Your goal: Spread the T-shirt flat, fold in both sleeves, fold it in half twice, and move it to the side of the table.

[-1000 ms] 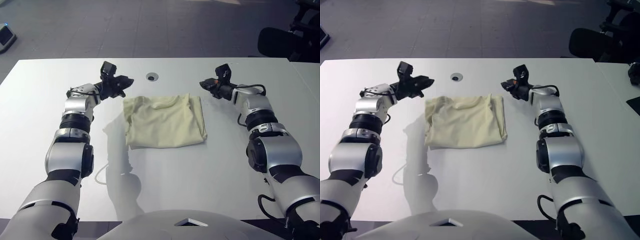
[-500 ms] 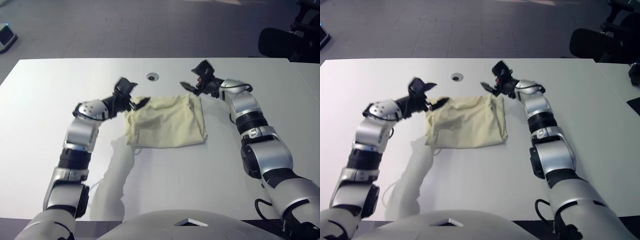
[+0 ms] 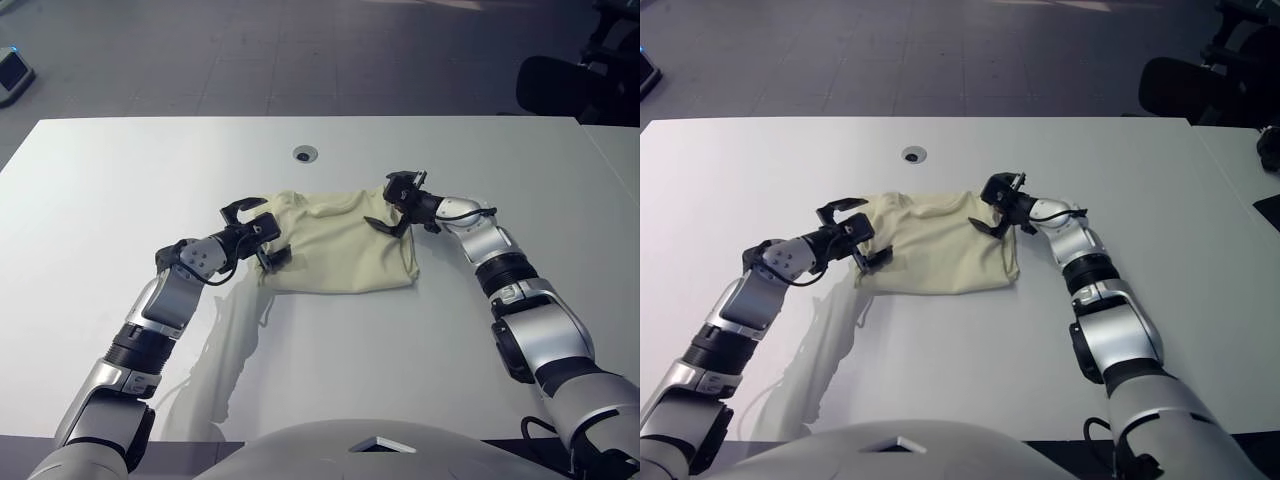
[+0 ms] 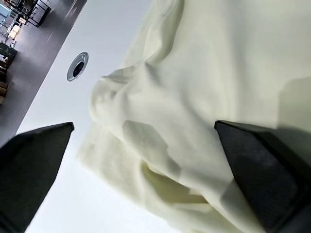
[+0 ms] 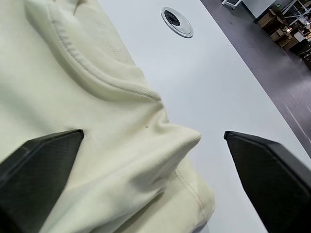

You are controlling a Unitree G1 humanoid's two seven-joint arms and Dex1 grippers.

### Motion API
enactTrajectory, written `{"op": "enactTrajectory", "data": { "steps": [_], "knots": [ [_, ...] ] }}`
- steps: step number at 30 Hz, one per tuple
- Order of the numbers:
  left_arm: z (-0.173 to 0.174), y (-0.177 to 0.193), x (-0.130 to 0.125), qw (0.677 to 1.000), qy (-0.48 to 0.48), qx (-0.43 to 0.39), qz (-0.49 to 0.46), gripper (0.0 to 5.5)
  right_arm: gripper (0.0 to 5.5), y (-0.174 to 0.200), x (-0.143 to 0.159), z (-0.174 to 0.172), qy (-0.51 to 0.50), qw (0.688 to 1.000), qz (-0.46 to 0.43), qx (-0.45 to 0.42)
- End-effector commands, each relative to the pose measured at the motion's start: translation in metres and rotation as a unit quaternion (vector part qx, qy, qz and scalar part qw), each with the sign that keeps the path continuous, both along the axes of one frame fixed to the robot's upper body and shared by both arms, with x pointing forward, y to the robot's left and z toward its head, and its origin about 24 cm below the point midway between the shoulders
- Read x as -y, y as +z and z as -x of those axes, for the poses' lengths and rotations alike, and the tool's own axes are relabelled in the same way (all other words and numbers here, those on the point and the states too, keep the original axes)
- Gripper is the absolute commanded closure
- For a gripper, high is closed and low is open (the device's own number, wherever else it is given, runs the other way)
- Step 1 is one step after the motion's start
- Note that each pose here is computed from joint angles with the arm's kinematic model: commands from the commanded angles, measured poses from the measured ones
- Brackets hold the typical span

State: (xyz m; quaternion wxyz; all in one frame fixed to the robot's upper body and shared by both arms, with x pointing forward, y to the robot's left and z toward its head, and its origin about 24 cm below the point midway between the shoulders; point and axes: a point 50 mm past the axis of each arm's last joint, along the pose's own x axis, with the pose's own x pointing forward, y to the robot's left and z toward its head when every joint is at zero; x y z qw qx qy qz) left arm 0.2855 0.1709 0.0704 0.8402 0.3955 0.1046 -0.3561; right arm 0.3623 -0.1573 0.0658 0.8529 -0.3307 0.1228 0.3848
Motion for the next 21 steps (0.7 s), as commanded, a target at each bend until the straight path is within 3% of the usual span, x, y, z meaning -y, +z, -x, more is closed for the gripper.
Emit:
{"op": "enactTrajectory", "data": {
  "steps": [1,6,14,17,21],
  "knots": [
    [-0.004,0.021,0.007,0.998,0.004,0.014,0.06,0.1,0.12,0.023,0.0,-0.009,-0.012,0.999,-0.032,0.012],
    [0.003,0.051,0.02,0.995,-0.032,0.026,0.089,0.1,0.12,0.051,-0.002,-0.025,-0.042,0.997,-0.052,0.048],
    [0.023,0.015,0.01,0.994,-0.082,-0.021,-0.065,0.1,0.12,0.015,0.014,-0.023,-0.07,0.997,0.044,0.01],
    [0.023,0.006,0.006,0.993,-0.08,-0.033,-0.082,0.1,0.12,0.002,0.021,-0.015,-0.042,0.995,0.09,0.001],
    [0.016,0.0,0.001,0.991,-0.084,-0.038,-0.102,0.1,0.12,-0.009,0.035,0.006,0.069,0.981,0.179,-0.022]
  ]
}}
